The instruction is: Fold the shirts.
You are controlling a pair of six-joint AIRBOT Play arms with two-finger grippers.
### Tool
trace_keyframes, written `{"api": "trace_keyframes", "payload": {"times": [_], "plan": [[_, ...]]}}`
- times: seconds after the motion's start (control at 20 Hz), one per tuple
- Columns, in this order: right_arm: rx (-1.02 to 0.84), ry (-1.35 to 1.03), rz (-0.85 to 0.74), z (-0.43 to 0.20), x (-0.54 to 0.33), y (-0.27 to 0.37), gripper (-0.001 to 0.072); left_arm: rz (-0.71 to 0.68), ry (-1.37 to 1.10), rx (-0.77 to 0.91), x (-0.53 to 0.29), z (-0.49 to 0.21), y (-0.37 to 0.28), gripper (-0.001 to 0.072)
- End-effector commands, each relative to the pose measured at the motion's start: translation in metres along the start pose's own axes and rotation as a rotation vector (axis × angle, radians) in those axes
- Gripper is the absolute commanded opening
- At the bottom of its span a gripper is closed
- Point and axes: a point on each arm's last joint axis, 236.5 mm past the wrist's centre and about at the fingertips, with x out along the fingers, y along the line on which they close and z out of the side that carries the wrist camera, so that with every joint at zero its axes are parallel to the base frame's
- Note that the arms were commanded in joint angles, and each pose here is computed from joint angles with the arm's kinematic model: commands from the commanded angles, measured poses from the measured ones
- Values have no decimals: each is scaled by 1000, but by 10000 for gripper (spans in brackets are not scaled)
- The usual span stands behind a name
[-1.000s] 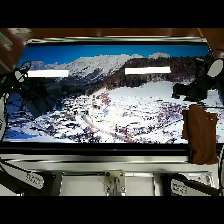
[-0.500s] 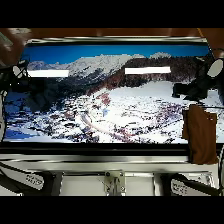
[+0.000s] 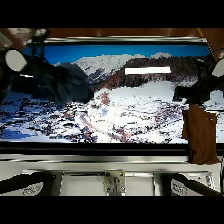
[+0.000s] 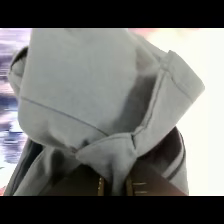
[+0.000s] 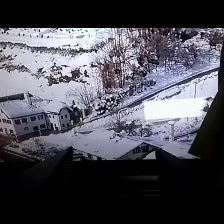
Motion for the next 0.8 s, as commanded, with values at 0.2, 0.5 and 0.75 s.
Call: {"api": "trace_keyframes", "payload": {"times": [0.2,0.5,0.75], "plan": [[-51,60,-12,-44,-39,2,628,-186,200,238,70,-98,-163,39],[-47,108,35,-54,-16,10,629,-145,314,133,108,-124,-161,720],[-38,134,2,-61,9,0,629,-72,325,70,67,-92,-74,720]]}}
